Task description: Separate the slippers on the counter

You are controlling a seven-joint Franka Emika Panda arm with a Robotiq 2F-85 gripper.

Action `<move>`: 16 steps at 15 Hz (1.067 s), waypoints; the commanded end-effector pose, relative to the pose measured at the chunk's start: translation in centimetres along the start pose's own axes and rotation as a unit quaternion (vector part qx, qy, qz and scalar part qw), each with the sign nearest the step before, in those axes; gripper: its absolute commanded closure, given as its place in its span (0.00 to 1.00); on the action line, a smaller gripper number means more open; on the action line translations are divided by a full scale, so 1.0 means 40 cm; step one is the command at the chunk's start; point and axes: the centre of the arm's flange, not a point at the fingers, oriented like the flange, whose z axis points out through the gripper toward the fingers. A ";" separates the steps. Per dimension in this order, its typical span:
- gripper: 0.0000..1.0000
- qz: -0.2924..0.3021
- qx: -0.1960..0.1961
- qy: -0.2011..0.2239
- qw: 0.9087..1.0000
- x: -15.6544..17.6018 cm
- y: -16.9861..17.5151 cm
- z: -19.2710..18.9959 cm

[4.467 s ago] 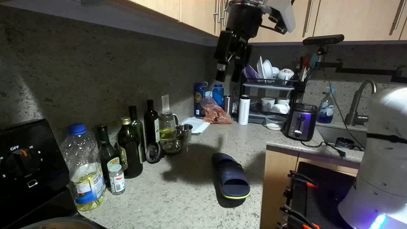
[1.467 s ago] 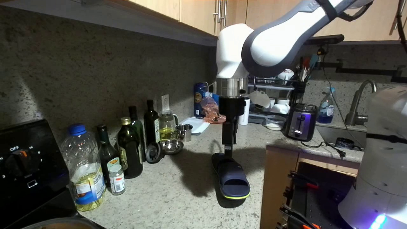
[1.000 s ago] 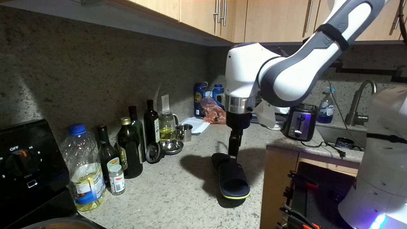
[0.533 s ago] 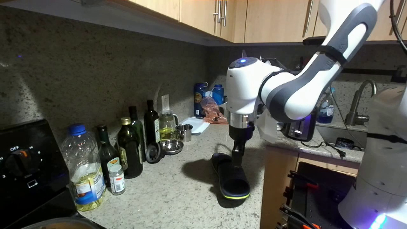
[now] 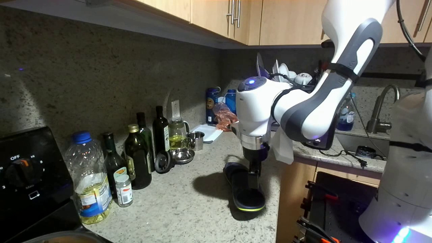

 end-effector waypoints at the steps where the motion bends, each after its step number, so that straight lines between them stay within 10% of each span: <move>1: 0.00 -0.008 -0.009 0.000 1.000 0.036 -0.027 0.038; 9: 0.00 -0.035 -0.022 -0.002 0.999 0.077 -0.041 0.084; 16: 0.61 -0.034 -0.045 0.009 0.998 0.105 -0.035 0.080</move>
